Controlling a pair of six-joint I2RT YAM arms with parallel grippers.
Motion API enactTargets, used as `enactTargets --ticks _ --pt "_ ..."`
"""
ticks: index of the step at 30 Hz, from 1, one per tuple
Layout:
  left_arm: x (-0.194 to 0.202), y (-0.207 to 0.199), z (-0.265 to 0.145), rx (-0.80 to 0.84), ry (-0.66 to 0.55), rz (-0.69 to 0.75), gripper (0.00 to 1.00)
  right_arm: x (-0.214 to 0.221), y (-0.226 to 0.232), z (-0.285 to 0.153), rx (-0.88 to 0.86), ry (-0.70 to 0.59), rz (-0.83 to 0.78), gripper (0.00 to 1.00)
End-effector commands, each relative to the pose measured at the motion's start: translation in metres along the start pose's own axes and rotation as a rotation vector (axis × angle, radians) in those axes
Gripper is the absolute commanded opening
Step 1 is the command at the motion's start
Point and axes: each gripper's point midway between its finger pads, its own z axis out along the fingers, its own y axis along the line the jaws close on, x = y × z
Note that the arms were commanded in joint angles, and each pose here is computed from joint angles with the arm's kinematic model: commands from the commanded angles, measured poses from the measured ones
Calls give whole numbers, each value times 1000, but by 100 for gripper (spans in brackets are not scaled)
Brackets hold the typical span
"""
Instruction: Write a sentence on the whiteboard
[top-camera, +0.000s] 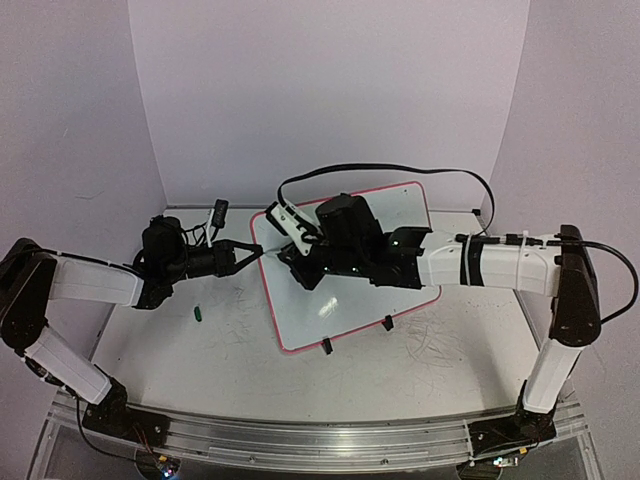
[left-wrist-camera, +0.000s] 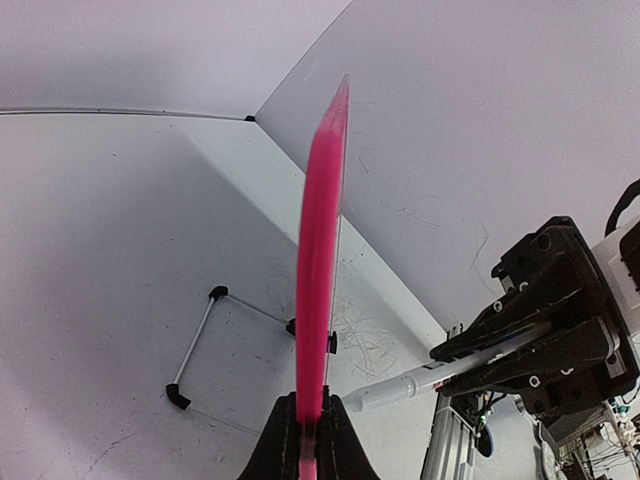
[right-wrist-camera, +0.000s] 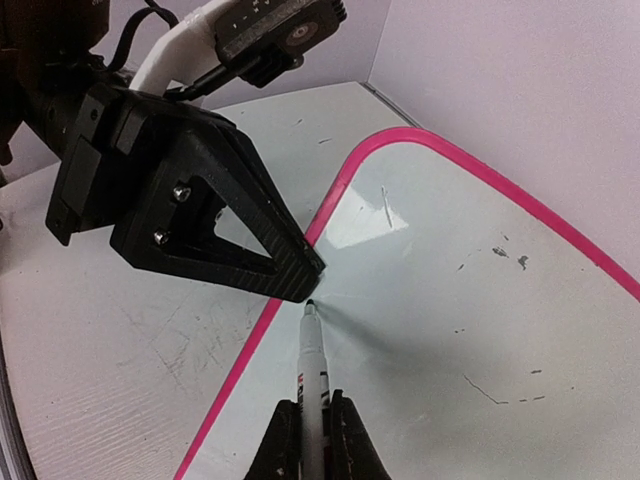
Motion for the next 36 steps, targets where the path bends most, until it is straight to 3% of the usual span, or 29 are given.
enactTargets --ticks 1,18,27,36 --pt "-10 -8 -1 21 -30 27 0 -15 -6 -1 40 -38 14 0" --pt "-11 -8 -1 21 -31 26 0 8 -9 -12 62 4 44 0" --pt "-12 -9 -1 23 -32 26 0 -23 -7 -30 26 -105 71 0" --pt "-12 -9 -1 23 -33 28 0 -23 -12 -21 58 -100 65 0"
